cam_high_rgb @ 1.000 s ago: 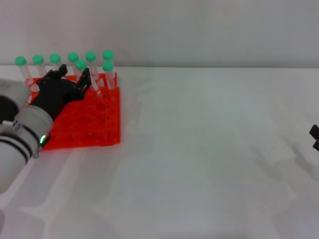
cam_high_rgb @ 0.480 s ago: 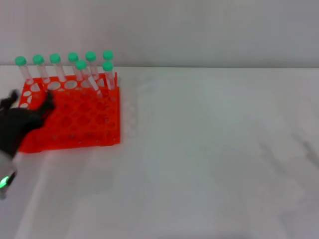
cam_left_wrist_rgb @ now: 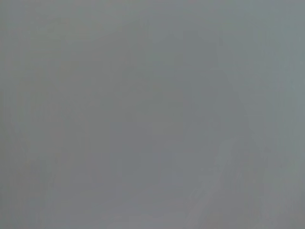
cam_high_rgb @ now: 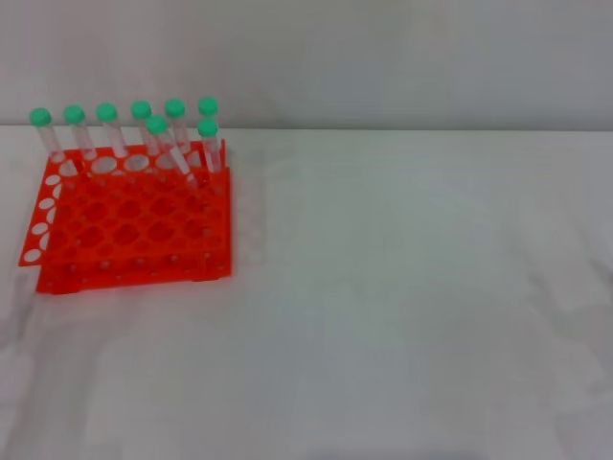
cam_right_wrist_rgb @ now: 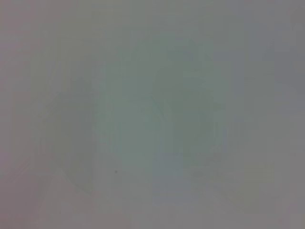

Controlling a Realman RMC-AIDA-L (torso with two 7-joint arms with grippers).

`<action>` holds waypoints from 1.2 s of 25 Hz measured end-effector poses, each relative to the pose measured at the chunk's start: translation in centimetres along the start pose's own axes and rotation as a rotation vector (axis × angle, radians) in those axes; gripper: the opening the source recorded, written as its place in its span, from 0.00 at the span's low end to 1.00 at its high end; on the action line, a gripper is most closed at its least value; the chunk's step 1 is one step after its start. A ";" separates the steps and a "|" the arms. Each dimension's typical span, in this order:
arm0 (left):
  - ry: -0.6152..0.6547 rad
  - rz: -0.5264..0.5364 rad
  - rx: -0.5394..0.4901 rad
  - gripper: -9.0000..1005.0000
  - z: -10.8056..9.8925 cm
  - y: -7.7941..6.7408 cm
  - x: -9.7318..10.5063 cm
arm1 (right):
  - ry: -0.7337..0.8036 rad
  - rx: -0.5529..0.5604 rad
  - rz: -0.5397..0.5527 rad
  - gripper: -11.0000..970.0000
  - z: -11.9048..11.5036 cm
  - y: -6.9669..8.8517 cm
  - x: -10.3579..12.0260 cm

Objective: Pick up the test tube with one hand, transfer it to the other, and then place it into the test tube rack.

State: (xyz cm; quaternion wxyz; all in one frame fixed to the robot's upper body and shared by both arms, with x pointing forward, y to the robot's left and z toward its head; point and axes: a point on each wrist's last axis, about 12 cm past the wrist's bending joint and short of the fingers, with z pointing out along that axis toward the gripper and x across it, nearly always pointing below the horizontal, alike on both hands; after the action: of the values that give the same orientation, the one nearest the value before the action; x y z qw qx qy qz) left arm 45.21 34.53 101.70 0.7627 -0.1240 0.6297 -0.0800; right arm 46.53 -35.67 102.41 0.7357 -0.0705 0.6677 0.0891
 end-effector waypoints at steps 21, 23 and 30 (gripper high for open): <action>0.005 -0.004 0.092 0.89 -2.4 -0.6 0.1 | 0.041 0.020 0.065 0.90 -1.8 0.9 1.2; 0.006 -0.020 0.081 0.89 -2.8 -0.4 0.0 | 0.040 0.021 0.072 0.90 -2.0 1.0 1.2; 0.012 -0.140 0.002 0.89 -4.0 1.0 -0.1 | 0.043 0.028 0.076 0.90 -2.4 1.0 1.3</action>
State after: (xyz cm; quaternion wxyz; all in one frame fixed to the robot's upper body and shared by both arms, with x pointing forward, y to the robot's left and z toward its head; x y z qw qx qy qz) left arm 41.22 35.17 100.77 0.7515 -0.1665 0.6240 -0.1347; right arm 44.12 -35.18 100.91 0.7184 -0.0366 0.6866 0.1059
